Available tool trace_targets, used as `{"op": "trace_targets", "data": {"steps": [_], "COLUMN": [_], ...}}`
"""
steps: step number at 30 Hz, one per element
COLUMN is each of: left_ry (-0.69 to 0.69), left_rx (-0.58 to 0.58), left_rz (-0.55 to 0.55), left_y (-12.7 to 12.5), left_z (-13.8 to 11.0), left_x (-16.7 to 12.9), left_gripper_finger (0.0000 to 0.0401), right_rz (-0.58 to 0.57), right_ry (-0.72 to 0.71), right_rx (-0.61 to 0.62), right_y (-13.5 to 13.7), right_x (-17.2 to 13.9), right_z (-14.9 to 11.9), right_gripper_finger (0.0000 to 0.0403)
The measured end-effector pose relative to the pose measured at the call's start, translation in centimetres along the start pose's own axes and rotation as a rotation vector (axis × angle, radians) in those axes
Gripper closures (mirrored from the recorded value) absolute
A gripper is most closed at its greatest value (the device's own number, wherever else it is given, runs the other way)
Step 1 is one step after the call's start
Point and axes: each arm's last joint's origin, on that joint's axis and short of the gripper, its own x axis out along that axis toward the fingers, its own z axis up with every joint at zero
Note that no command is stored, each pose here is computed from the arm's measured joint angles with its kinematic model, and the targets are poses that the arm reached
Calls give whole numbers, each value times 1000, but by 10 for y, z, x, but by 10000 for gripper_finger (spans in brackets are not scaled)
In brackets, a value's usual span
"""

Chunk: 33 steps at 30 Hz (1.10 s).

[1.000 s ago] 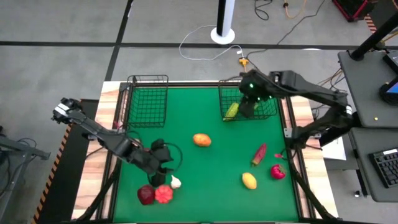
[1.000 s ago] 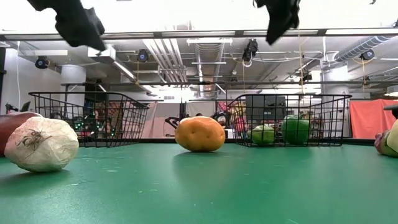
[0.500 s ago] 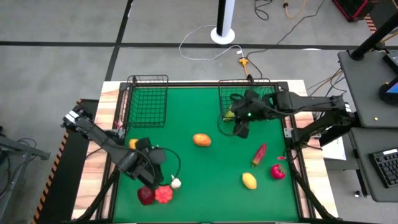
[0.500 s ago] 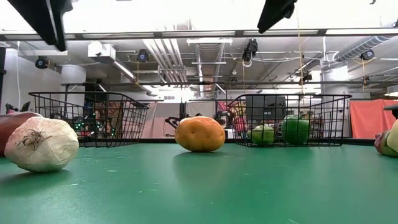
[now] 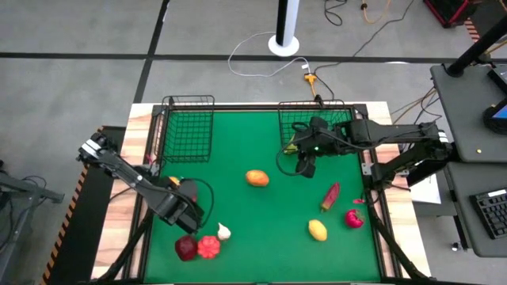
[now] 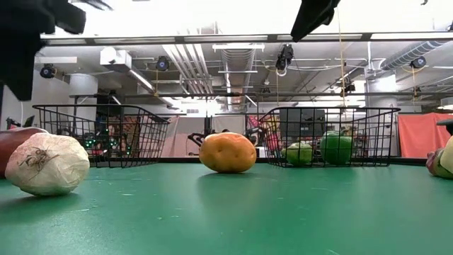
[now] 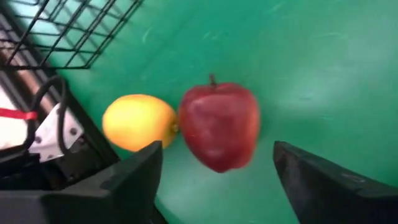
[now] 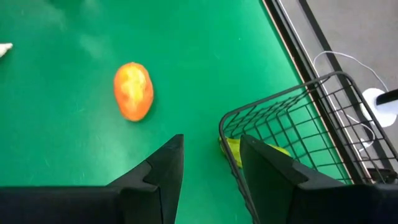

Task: Sort produce into baskets
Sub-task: Put the top red apple into the left wire basket

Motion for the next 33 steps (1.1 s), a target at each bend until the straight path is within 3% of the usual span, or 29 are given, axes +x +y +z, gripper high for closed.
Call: {"op": "trace_targets", "data": {"steps": [5, 10, 33], "left_ry": [9, 2, 0], "left_rx": [-21, -7, -26], "left_rz": [8, -40, -59], "left_y": [0, -5, -5], "left_z": [-1, 1, 0], "left_x": [13, 22, 47], "left_gripper_finger": [82, 86, 88], "right_rz": [0, 2, 2], "right_ry": [1, -8, -10], "right_rx": [-1, 1, 2], "right_y": [0, 0, 0], "right_x": [0, 0, 1], "right_z": [0, 1, 1], "right_gripper_finger": [252, 252, 252]}}
